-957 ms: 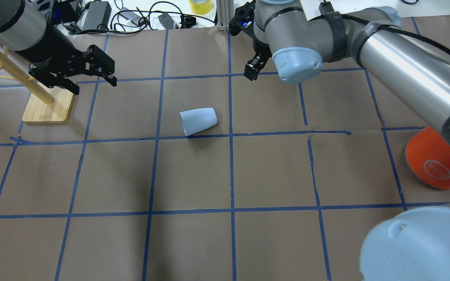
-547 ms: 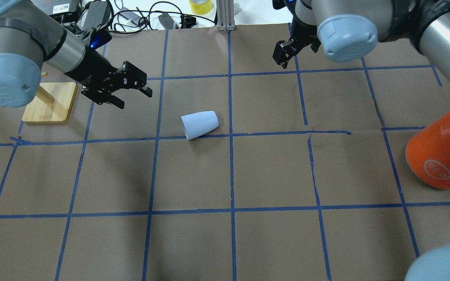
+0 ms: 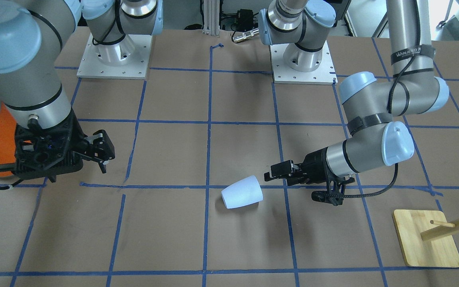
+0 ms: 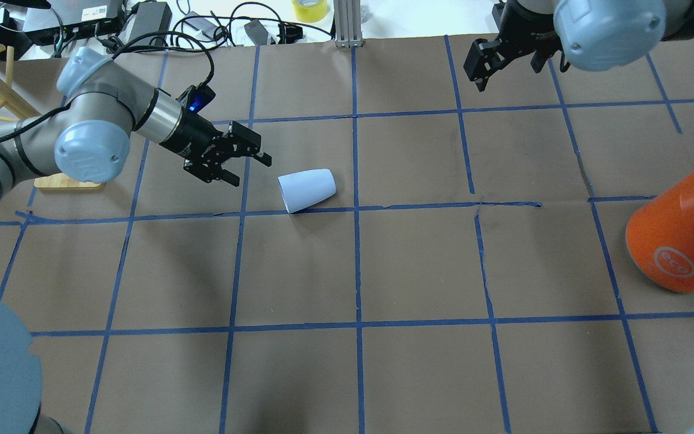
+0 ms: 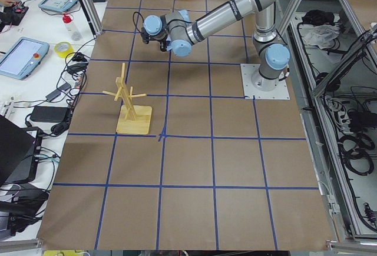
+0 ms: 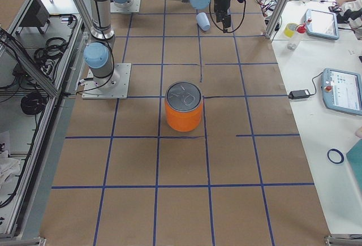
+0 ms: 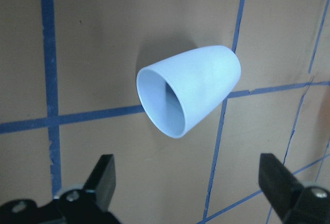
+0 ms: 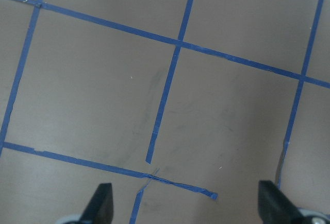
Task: Flip cup
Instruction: 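Reach the left gripper to the cup's open rim while right arm withdraws, then grasp the cup rim with the left gripper and lift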
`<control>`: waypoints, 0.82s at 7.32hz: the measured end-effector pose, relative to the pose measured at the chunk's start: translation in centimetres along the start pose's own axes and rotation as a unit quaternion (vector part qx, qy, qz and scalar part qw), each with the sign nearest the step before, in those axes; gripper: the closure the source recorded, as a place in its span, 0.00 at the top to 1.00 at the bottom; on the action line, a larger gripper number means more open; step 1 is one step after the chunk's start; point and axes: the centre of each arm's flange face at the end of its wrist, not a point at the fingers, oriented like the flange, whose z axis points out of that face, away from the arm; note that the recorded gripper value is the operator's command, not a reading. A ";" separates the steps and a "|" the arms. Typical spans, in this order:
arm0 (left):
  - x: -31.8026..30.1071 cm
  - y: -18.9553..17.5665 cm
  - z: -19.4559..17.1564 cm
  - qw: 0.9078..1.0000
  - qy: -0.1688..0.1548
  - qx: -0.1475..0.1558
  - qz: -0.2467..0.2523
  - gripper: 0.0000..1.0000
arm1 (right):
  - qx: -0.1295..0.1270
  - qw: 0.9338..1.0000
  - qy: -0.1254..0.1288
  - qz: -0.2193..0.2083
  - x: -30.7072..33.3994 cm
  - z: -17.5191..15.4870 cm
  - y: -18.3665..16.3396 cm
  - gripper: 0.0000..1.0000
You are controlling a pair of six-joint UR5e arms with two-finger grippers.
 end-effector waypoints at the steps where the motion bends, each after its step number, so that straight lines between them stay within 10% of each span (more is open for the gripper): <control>1: -0.9 -0.8 1.9 1.000 0.027 -0.005 0.000 0.99 | 0.002 1.000 0.001 0.012 1.0 -0.1 0.2 1.00; 3: -1.7 -1.6 4.6 0.997 0.078 -0.014 0.007 0.75 | 0.002 0.998 0.002 0.060 1.5 -0.6 0.7 1.00; 5: -1.6 -2.1 5.9 0.990 0.137 -0.015 -0.001 0.05 | 0.012 0.996 -0.008 0.094 0.9 -1.8 1.1 1.00; 6: -1.4 -2.2 6.2 0.988 0.154 -0.015 -0.005 0.00 | 0.014 0.994 -0.017 0.103 0.3 -2.2 1.2 1.00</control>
